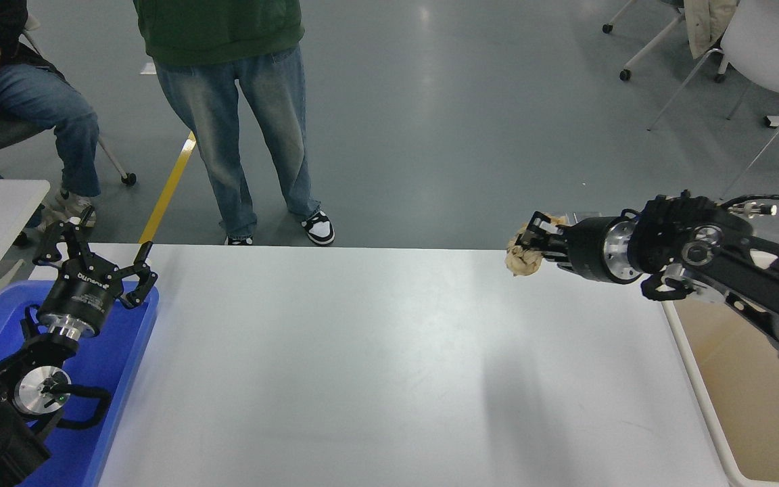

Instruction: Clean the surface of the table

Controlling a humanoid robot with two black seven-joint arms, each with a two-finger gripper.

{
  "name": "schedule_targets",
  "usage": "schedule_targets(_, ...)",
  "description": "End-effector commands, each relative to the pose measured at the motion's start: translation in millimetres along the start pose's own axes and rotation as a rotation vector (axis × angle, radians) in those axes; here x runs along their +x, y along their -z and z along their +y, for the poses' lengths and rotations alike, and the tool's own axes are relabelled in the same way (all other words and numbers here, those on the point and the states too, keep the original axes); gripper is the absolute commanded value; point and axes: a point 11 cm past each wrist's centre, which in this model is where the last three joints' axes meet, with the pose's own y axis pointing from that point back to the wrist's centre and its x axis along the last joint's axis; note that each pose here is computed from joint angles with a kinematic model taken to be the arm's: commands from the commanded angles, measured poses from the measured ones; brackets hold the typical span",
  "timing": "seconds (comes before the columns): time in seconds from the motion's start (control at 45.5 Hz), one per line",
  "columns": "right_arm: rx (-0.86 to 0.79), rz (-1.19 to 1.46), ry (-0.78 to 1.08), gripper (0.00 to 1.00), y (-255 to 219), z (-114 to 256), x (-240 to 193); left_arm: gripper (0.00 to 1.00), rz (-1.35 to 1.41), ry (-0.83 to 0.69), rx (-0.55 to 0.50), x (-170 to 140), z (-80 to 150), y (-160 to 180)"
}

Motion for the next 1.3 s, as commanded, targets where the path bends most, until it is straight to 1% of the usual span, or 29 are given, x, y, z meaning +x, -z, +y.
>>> schedule_targets(0.0, -0.093, -0.179, -0.117, 0.00, -79.5, 19.5, 48.8, 1.00, 0.000, 0.000, 0.000, 0.1, 0.0, 0.0)
schedule_targets(0.176, -0.144, -0.281, -0.192, 0.00, -142.2, 22.3, 63.4, 1.00, 0.000, 0.000, 0.000, 0.1, 0.0, 0.0)
schedule_targets(0.286, -0.186, -0.318, -0.238, 0.00, -171.5, 26.3, 70.9, 1.00, 0.001, 0.002, 0.000, -0.5, -0.2, 0.1)
schedule_targets(0.484, -0.276, -0.412, -0.351, 0.00, -230.4, 44.4, 89.3, 1.00, 0.000, 0.000, 0.000, 0.1, 0.0, 0.0)
schedule_targets(0.659, -0.329, -0.447, -0.399, 0.00, -262.7, 54.2, 90.5, 1.00, 0.000, 0.000, 0.000, 0.1, 0.0, 0.0)
schedule_targets(0.879, -0.485, -0.473, -0.486, 0.00, -322.6, 63.9, 76.4, 1.00, 0.000, 0.000, 0.000, 0.1, 0.0, 0.0)
schedule_targets(1.055, -0.590, -0.449, -0.504, 0.00, -343.3, 59.5, 56.1, 1.00, 0.000, 0.000, 0.000, 0.1, 0.0, 0.0)
schedule_targets(1.187, -0.618, -0.435, -0.526, 0.00, -346.5, 54.2, 46.9, 1.00, 0.000, 0.000, 0.000, 0.1, 0.0, 0.0)
schedule_targets(1.275, -0.607, -0.391, -0.531, 0.00, -342.9, 46.8, 42.0, 1.00, 0.000, -0.001, -0.001, 0.1, -0.1, -0.3)
